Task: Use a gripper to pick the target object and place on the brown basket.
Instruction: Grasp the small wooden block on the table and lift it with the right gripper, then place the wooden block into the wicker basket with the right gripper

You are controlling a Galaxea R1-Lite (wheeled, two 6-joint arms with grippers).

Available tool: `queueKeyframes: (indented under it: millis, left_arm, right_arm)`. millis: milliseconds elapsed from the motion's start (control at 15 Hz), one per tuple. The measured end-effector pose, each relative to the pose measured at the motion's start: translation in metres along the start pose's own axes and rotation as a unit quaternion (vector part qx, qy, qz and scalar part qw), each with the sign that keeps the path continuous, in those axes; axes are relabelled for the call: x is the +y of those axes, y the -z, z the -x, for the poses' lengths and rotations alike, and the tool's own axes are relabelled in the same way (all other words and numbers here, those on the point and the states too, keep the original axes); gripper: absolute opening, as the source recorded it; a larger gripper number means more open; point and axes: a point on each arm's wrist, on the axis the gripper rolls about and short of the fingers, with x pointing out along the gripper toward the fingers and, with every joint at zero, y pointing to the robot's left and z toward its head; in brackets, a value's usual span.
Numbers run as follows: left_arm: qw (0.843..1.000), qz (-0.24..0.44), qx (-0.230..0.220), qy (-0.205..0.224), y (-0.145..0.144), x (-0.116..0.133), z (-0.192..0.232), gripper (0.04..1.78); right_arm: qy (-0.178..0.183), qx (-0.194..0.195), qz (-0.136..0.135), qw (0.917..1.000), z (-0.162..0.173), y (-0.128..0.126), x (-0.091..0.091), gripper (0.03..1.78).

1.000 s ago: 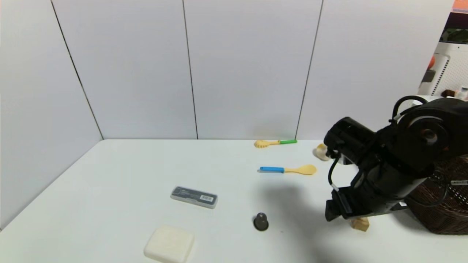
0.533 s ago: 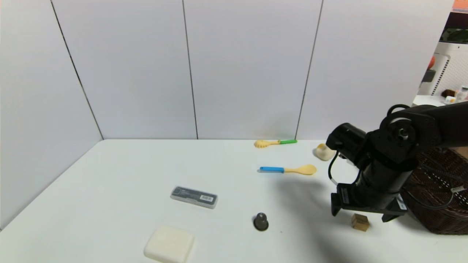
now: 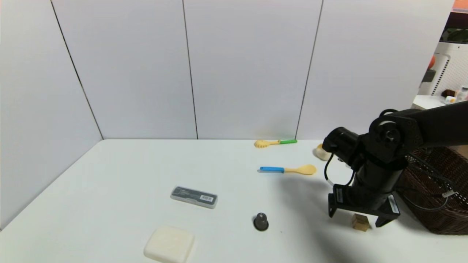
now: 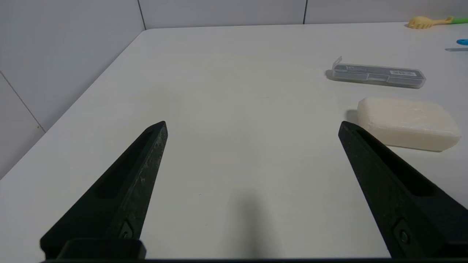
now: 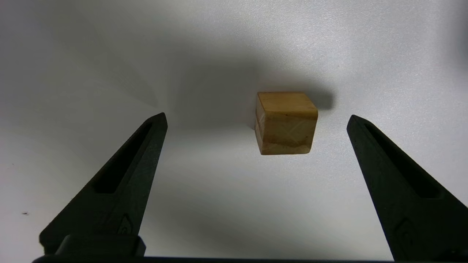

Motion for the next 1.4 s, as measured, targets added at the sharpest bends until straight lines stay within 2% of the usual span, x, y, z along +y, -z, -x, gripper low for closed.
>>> queueKeyframes:
  millis: [200, 400, 533, 800, 933, 1067, 1200, 1400]
  left_arm:
    - [1.000, 0.000, 0.000, 0.000, 0.000, 0.000, 0.000, 1.69]
    - [1.000, 0.000, 0.000, 0.000, 0.000, 0.000, 0.000, 1.69]
    - [1.000, 0.000, 0.000, 0.000, 0.000, 0.000, 0.000, 1.69]
    - [1.000, 0.000, 0.000, 0.000, 0.000, 0.000, 0.000, 1.69]
    - [1.000, 0.000, 0.000, 0.000, 0.000, 0.000, 0.000, 1.69]
    - [1.000, 0.000, 0.000, 0.000, 0.000, 0.000, 0.000, 1.69]
    - [1.000, 0.000, 0.000, 0.000, 0.000, 0.000, 0.000, 1.69]
    - [1.000, 0.000, 0.000, 0.000, 0.000, 0.000, 0.000, 1.69]
  right_arm:
    - [0.001, 0.002, -0.006, 1.0000, -0.001, -0.003, -0.003, 1.12]
    - [-0.007, 0.012, -0.016, 0.9998, -0.003, -0.006, -0.008, 0.80]
    - [-0.007, 0.015, -0.023, 0.9996, -0.004, -0.008, -0.011, 0.33]
    - [-0.006, 0.014, -0.022, 0.9996, -0.004, -0.008, -0.014, 0.37]
    - [-0.017, -0.007, -0.021, 0.9996, 0.007, -0.012, -0.015, 0.37]
    - [-0.044, -0.053, -0.014, 0.9975, 0.031, -0.024, -0.017, 0.37]
    - [-0.058, -0.116, 0.000, 0.9915, 0.060, -0.042, -0.033, 0.37]
    - [-0.017, -0.196, 0.015, 0.9804, 0.091, -0.059, -0.075, 0.37]
